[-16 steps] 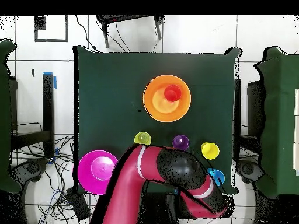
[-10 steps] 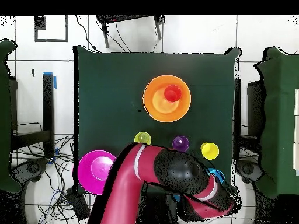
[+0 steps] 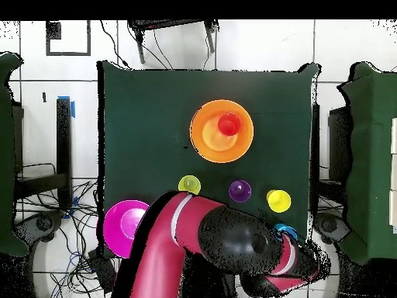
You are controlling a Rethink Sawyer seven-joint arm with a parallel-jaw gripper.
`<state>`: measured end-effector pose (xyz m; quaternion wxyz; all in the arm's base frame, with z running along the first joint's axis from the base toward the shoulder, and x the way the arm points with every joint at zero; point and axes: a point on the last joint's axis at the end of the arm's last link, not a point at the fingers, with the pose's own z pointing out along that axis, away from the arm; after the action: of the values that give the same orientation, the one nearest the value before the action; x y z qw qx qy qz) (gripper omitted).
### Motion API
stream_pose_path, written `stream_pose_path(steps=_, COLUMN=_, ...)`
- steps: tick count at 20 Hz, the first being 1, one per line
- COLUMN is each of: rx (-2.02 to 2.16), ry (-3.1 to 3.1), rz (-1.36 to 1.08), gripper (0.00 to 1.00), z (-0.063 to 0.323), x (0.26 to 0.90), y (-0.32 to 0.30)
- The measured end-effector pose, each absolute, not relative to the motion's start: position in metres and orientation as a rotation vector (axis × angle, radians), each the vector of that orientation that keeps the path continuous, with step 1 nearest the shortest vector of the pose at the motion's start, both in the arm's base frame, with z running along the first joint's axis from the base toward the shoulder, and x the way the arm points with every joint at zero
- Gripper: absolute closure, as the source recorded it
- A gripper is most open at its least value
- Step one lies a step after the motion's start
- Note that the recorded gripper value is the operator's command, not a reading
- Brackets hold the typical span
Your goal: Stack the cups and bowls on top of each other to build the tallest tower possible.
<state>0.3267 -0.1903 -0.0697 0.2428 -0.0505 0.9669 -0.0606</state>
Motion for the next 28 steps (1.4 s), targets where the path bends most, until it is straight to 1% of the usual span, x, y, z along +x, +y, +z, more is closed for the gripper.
stream_pose_path(steps=12, rx=-0.153, ry=2.709, rz=-0.178, gripper=0.00, z=-0.064, x=0.314, y=-0.195)
stream_pose_path(steps=23, rx=-0.205, ry=2.817, rz=-0.219, gripper=0.00, z=-0.031, x=0.295, y=-0.198)
stream_pose_path(steps=28, rx=-0.264, ry=2.870, rz=-0.230, gripper=0.00, z=-0.006, x=0.289, y=-0.200)
